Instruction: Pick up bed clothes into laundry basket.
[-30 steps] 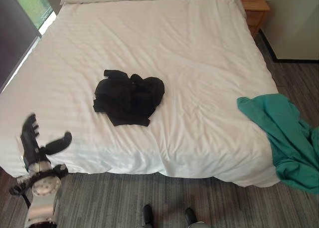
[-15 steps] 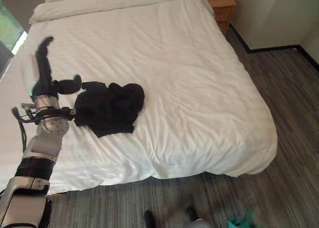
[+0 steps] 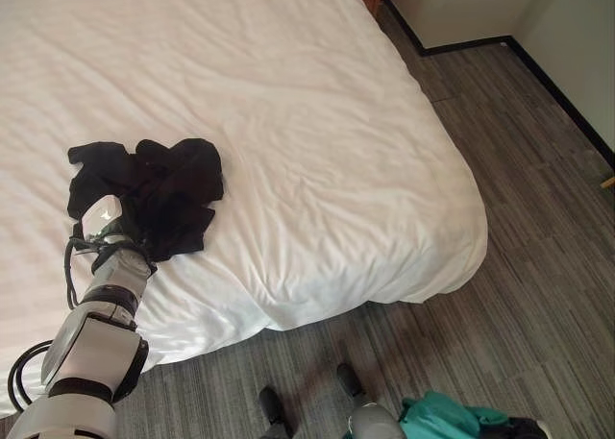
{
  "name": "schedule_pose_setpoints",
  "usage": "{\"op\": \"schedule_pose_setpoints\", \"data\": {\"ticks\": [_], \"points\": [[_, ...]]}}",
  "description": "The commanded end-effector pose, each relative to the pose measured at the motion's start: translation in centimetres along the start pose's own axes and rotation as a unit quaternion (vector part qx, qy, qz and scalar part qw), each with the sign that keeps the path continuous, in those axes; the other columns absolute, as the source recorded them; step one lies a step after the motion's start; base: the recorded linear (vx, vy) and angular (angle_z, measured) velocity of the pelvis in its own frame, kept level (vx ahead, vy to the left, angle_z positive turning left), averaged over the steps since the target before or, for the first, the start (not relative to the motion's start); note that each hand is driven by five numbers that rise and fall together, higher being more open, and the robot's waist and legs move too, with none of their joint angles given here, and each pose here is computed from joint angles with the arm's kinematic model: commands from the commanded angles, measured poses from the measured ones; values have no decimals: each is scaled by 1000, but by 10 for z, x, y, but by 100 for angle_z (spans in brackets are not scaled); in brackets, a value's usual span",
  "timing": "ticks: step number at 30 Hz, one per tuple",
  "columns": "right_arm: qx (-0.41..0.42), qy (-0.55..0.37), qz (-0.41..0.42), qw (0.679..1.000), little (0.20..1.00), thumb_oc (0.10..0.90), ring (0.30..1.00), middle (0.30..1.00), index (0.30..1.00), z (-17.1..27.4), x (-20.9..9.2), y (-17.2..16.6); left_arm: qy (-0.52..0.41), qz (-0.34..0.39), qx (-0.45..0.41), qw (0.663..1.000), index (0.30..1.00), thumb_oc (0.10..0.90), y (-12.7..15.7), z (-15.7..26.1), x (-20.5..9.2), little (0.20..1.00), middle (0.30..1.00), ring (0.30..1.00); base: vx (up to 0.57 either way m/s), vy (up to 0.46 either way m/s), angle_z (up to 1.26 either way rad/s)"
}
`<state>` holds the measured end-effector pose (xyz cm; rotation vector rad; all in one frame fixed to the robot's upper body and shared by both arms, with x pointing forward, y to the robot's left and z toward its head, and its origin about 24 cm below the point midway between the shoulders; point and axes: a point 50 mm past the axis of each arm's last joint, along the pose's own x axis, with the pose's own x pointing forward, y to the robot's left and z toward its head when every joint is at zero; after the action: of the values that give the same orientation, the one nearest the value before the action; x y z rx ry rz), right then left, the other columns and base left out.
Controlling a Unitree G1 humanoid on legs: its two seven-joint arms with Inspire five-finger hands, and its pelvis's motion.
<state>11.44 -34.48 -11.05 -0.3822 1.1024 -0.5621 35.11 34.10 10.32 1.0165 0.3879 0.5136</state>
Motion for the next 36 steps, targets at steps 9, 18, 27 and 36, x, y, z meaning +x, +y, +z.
{"op": "schedule_pose_setpoints", "data": {"ticks": [9,18,27,36], "points": [[12,-77,-68,995,300,400,300,300,300,36,2,-25,-468,319,-247,786,300,400,165,195,-102,300,300,300,-174,-158,-45],[-62,-101,-101,988,300,400,300,300,300,44,1,-43,-541,230,-322,742,300,400,114,131,-155,300,300,300,-247,-231,-85],[-133,-246,-141,950,300,400,300,300,300,124,-14,-55,-444,-9,-452,773,300,400,9,121,-162,300,300,300,-177,-259,-74],[-176,-430,-175,868,300,400,300,300,300,238,-63,-33,-385,-190,-500,752,300,400,-68,146,-194,300,300,300,102,-288,-148]]}}
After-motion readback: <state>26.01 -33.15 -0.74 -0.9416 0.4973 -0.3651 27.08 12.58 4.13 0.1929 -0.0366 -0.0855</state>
